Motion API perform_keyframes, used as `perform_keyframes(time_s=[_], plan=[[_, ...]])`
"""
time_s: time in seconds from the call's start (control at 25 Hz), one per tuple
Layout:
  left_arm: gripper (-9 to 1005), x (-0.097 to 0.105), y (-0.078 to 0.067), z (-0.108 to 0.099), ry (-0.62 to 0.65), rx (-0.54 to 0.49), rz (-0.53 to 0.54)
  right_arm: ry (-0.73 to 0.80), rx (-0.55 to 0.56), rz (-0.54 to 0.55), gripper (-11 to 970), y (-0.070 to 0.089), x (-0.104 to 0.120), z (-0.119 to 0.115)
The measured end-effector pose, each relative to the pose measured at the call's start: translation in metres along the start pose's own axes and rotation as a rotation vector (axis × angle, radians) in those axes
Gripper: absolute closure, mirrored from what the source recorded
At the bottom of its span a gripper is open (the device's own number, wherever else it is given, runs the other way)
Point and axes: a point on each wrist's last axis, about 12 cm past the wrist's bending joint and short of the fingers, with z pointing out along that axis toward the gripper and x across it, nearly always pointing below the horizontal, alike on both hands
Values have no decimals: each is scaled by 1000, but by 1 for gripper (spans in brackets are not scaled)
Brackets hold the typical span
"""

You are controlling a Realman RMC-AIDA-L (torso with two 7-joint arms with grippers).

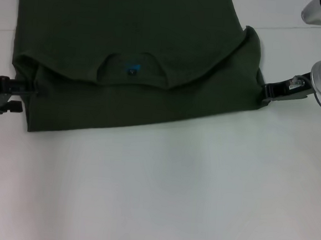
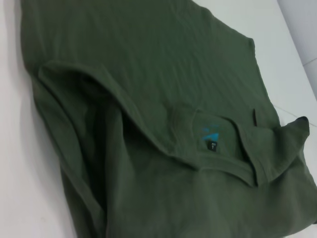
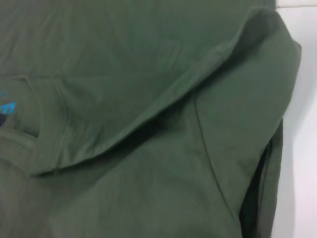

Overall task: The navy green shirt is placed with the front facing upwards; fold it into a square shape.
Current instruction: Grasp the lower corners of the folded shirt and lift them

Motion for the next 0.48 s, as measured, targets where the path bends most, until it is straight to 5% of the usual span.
perform_keyframes(time_s=[0.48], plan=[[104,6,2,17,54,-54,8,4,-3,4,938,-1,0,-2]])
